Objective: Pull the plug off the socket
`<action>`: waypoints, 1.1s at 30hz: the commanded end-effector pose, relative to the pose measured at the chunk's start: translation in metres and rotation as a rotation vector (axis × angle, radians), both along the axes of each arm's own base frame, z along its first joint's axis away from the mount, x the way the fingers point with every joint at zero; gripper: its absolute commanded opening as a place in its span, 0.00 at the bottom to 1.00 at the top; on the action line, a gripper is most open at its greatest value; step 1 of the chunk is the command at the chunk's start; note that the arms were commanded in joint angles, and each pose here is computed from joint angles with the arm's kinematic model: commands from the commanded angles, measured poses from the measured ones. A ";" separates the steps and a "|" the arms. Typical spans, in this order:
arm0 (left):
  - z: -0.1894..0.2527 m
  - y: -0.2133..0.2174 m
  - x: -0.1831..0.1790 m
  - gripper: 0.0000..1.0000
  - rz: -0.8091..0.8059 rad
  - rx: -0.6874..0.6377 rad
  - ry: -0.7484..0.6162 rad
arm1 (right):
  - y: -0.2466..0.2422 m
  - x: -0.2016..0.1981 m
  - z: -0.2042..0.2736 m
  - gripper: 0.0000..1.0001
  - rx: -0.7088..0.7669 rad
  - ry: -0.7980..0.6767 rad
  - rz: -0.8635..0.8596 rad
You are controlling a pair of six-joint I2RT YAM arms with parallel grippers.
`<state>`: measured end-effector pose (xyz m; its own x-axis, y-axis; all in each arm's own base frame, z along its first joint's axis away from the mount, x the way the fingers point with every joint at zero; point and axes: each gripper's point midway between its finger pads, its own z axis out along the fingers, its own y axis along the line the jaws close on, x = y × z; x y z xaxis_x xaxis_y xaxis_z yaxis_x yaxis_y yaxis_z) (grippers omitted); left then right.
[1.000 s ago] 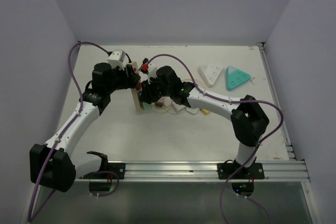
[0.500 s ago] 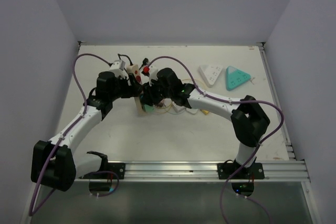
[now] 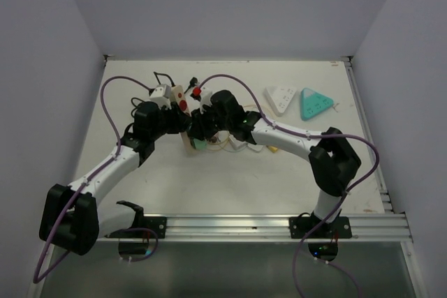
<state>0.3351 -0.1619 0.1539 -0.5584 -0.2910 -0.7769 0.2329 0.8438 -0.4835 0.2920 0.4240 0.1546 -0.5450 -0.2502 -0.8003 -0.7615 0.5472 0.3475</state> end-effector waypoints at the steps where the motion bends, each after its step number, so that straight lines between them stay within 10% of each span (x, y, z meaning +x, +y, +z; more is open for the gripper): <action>1: 0.029 0.003 0.016 0.22 0.035 0.003 -0.137 | 0.009 0.000 0.071 0.00 0.169 -0.123 0.026; 6: 0.026 0.023 0.025 0.00 0.117 0.096 -0.148 | 0.002 -0.008 0.066 0.00 0.150 -0.108 0.031; 33: 0.021 0.087 0.043 0.00 0.419 0.339 -0.088 | -0.072 -0.059 0.119 0.00 0.121 -0.181 0.032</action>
